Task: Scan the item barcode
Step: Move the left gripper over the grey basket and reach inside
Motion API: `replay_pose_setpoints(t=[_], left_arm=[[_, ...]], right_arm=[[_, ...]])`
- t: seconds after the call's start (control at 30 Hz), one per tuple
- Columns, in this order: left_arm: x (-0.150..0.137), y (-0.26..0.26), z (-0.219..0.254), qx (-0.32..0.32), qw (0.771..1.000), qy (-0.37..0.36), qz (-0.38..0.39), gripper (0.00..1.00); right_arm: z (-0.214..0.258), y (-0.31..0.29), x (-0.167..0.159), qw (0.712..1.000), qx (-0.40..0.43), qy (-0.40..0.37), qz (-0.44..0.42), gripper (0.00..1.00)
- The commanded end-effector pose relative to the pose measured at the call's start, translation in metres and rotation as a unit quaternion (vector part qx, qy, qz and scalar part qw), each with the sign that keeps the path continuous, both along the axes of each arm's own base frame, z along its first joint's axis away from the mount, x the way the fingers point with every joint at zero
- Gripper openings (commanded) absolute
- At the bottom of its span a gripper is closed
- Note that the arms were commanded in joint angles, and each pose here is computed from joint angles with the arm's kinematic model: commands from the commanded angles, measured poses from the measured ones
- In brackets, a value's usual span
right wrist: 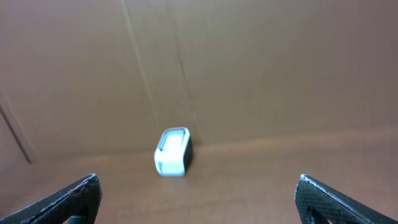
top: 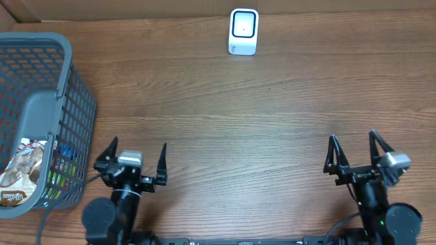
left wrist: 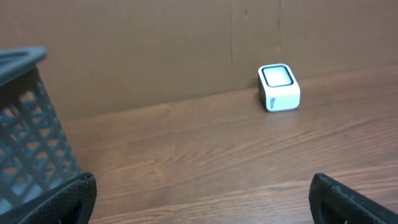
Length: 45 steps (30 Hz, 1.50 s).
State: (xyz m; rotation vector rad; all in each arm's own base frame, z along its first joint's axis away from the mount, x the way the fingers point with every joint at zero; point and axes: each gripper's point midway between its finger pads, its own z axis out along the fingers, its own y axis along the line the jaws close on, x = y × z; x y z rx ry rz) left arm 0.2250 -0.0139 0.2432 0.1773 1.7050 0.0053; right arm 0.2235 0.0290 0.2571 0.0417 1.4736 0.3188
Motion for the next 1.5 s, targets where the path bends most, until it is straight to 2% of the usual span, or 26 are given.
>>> replay_pose_setpoints(t=[0.0, 0.27, 0.5, 0.67, 0.8, 0.97, 1.13, 1.3, 1.4, 1.47], left_arm=[[0.004, 0.001, 0.036, -0.008, 1.000, 0.011, 0.002, 1.00], [0.028, -0.008, 0.110, -0.020, 0.996, 0.085, -0.029, 1.00], [0.045, -0.007, 0.141, -0.023, 0.979, 0.198, -0.030, 1.00], [0.048, -0.009, 0.166, -0.029, 0.967, 0.249, -0.034, 1.00], [0.048, -0.013, 0.179, -0.035, 0.965, 0.257, -0.045, 0.99], [0.053, -0.015, 0.180, -0.037, 0.965, 0.254, -0.051, 1.00], [0.054, -0.027, 0.184, -0.051, 0.964, 0.248, -0.086, 1.00], [0.054, -0.028, 0.185, -0.052, 0.964, 0.246, -0.090, 1.00], [0.055, -0.024, 0.182, -0.049, 0.963, 0.251, -0.079, 1.00], [0.057, -0.014, 0.177, -0.047, 0.963, 0.262, -0.045, 1.00]], right_arm=[[0.034, 0.006, -0.009, 0.999, -0.016, -0.026, 0.018, 1.00], [0.074, 0.011, 0.000, 0.999, -0.027, 0.020, 0.032, 1.00], [0.104, 0.028, 0.021, 0.988, -0.048, 0.117, 0.084, 1.00], [0.110, 0.030, 0.037, 0.971, -0.039, 0.215, 0.094, 1.00], [0.109, 0.030, 0.044, 0.954, -0.032, 0.282, 0.097, 1.00], [0.096, 0.030, 0.052, 0.938, -0.022, 0.332, 0.099, 1.00], [0.091, 0.041, 0.053, 0.930, -0.012, 0.343, 0.132, 1.00], [0.092, 0.042, 0.053, 0.931, -0.011, 0.341, 0.133, 1.00], [0.092, 0.042, 0.053, 0.931, -0.011, 0.341, 0.133, 1.00], [0.092, 0.042, 0.053, 0.931, -0.011, 0.341, 0.133, 1.00]])
